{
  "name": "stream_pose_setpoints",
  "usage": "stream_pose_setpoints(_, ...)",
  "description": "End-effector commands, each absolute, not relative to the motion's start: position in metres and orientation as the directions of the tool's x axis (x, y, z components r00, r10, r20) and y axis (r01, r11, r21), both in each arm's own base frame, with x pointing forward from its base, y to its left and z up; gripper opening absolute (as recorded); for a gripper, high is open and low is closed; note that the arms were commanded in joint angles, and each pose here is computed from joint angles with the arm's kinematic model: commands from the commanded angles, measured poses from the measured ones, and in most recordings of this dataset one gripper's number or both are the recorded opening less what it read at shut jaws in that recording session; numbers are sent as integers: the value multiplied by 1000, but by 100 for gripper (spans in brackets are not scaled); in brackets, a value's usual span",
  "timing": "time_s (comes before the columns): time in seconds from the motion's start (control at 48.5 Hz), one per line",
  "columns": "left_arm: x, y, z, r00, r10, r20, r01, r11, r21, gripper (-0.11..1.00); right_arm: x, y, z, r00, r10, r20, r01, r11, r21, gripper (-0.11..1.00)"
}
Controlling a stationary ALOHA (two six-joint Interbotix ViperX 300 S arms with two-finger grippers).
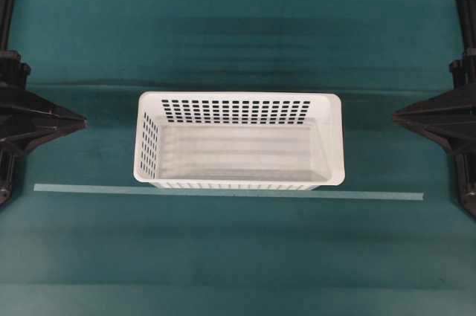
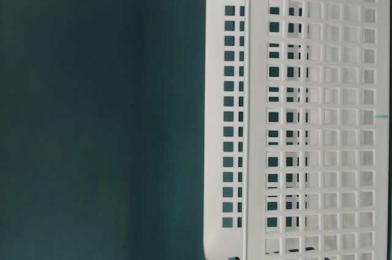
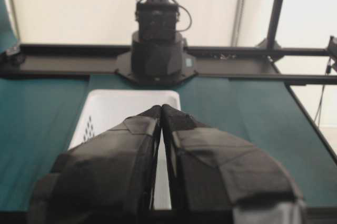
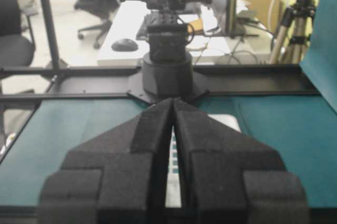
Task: Lift the white basket with both hands.
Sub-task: 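Move both grippers inward toward the short ends of the white basket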
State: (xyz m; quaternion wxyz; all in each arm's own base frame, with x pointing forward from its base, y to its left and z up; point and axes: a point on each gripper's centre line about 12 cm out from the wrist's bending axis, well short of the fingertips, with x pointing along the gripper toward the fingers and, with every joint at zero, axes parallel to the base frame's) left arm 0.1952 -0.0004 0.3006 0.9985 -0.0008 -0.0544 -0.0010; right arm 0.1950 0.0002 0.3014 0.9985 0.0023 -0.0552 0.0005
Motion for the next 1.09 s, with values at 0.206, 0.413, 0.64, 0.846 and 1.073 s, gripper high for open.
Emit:
stream_pose_setpoints(0.206,222,-2,335,994,-11,112,38,969,-246,-2,203,-10,326,998,-55,9,50,959,278,0)
stream_pose_setpoints(0.413,240,-1,338,999,-5,-46,-17,878,-478,-2,207,-25,323,968,-83,-238,214,770,601,0)
stream_pose_setpoints(0.64,256,4,324,945,17,-327,-258,655,-710,-2,218,-38,304,882,-78,-465,432,526,732,0)
stream_pose_setpoints(0.846,266,4,311,890,19,-456,-402,505,-764,-2,237,-40,280,767,-18,-641,593,402,698,0)
stream_pose_setpoints(1.073,279,15,289,766,48,-641,-601,408,-687,-2,257,-44,252,546,45,-837,772,360,523,0)
